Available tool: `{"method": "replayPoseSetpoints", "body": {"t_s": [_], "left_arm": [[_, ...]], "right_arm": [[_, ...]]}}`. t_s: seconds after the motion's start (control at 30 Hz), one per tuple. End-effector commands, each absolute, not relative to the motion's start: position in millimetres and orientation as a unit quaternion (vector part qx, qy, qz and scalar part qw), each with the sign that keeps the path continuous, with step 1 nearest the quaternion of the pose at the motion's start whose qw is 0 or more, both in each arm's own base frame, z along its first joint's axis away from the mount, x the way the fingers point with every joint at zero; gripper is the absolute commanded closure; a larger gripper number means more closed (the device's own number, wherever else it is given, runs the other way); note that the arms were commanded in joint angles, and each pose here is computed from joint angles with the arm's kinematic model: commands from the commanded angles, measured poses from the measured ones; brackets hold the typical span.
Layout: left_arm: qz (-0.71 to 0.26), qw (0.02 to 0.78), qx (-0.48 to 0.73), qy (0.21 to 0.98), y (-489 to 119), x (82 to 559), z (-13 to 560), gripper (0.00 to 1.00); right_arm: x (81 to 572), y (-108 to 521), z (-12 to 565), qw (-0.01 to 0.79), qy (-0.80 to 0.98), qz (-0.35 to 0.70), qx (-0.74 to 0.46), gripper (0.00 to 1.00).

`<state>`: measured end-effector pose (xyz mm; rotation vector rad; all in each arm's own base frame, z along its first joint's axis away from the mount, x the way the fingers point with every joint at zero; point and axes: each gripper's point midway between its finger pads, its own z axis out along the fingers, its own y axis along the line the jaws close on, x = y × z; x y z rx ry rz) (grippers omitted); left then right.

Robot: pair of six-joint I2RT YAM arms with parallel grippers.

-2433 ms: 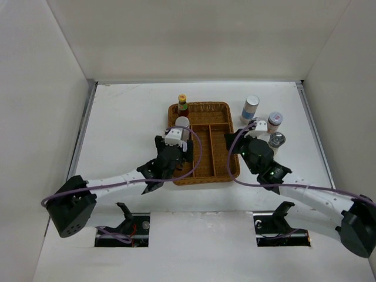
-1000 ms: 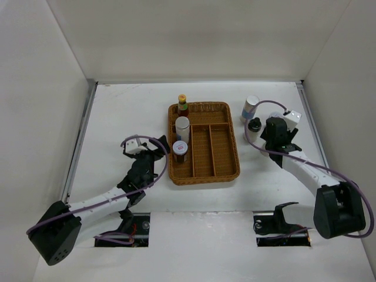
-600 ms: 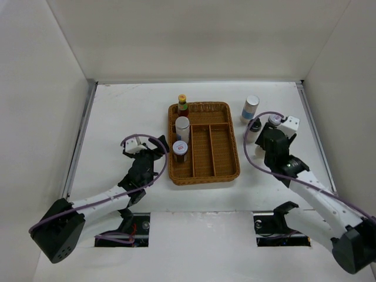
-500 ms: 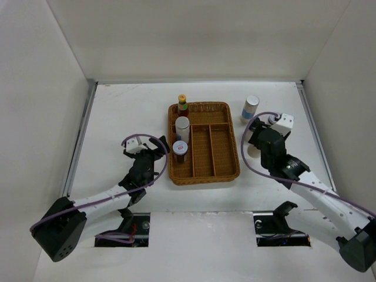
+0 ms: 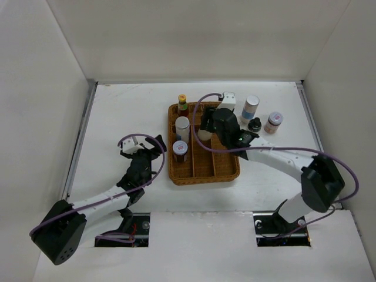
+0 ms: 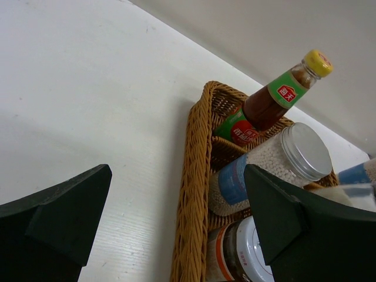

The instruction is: Organize the condiment bottles

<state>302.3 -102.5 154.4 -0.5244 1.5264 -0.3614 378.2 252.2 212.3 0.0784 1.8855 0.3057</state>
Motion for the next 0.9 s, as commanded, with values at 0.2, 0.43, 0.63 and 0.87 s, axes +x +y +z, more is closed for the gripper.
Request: {"method": "replayPoseSetpoints", "body": {"t_s": [0.2,0.43,0.63,0.87], "left_arm": [[-0.177,0.681,-0.243,0.668,-102,306,160,0.0],[-0.178,0.68,-0.244,0.668,-100,307,159,0.0],[-0.18,0.678,-0.242,0.67,-101,307,159,0.0],[-0.182,0.678,-0.243,0.67,-101,308,159,0.0]], "right_arm": [[421,317,233,0.612,0.763,0.209,0.02,0.46],[434,311,196,0.613,0.779,0.131,0.01,0.41],[427,307,202,0.616,0.778,0.121,0.009,0.2],[396,259,234,0.621,0.774,0.122,0.031,0.09]]}}
